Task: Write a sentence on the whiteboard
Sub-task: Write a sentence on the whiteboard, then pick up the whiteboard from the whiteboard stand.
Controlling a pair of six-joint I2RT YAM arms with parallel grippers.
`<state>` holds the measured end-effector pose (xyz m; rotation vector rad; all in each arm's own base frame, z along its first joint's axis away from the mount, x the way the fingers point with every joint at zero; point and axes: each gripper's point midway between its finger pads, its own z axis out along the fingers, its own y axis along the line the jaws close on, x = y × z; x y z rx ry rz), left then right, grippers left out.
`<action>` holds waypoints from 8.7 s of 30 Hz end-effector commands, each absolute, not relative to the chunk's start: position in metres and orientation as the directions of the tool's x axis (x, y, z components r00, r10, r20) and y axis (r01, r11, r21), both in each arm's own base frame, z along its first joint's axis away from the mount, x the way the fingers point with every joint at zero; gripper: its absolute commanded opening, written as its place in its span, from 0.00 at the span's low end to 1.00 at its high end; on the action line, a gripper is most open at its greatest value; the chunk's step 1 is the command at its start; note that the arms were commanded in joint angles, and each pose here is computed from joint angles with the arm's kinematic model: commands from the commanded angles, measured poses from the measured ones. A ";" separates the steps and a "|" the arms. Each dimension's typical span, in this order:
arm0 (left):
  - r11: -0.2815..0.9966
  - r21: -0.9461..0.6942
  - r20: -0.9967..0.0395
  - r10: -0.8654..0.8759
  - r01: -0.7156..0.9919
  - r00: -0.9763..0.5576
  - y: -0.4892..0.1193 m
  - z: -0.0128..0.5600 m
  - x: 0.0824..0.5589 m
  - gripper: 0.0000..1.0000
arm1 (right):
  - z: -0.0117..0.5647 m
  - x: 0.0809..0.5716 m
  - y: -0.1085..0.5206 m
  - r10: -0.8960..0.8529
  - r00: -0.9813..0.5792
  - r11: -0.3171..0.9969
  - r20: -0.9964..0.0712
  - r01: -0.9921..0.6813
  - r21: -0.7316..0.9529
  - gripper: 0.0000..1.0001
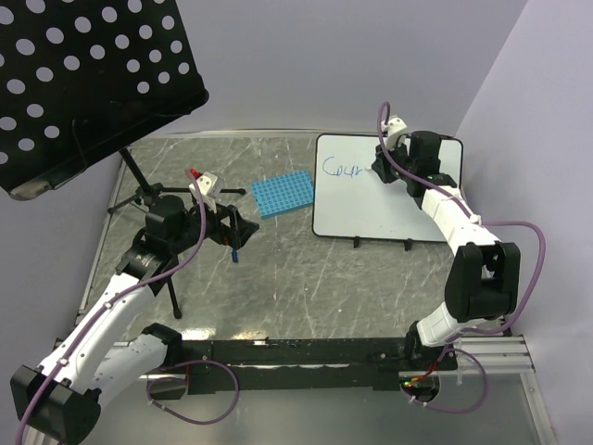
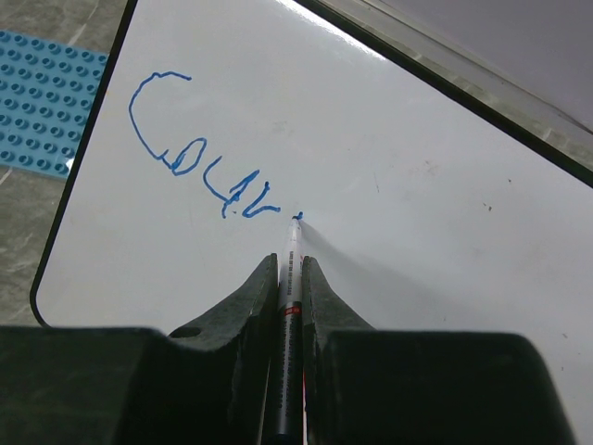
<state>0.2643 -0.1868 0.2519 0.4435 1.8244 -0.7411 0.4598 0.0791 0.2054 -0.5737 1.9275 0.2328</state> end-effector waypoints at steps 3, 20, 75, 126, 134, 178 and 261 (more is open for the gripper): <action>0.730 -0.265 -0.941 -0.053 0.630 -0.334 -0.187 0.260 0.264 0.97 | 0.218 0.469 0.083 -0.268 -0.294 0.858 -0.917 -0.506 -0.089 0.00; 0.729 -0.263 -0.942 -0.053 0.632 -0.331 -0.187 0.261 0.263 0.97 | 0.208 0.457 0.084 -0.325 -0.325 0.828 -0.888 -0.552 -0.101 0.00; 0.730 -0.262 -0.943 -0.055 0.631 -0.328 -0.186 0.262 0.264 0.97 | 0.213 0.459 0.071 -0.317 -0.312 0.852 -0.896 -0.509 -0.124 0.00; 0.697 -0.311 -0.932 -0.091 0.646 -0.351 -0.196 0.261 0.264 0.96 | 0.266 0.430 0.090 -0.214 -0.254 0.812 -0.943 -0.583 -0.027 0.00; 0.557 -0.539 -0.816 -0.158 0.632 -0.556 -0.245 0.251 0.302 0.97 | 0.298 0.403 0.091 -0.146 -0.247 0.791 -0.958 -0.611 0.037 0.00; 0.016 -0.722 -0.691 0.005 0.691 -0.722 -0.410 0.164 0.452 0.01 | 0.295 0.351 0.088 -0.049 -0.226 0.714 -0.973 -0.689 0.124 0.00; 0.387 -0.488 -0.869 -0.295 0.782 -0.396 -0.362 0.271 0.368 0.01 | 0.307 0.335 0.084 -0.009 -0.234 0.670 -0.972 -0.723 0.167 0.00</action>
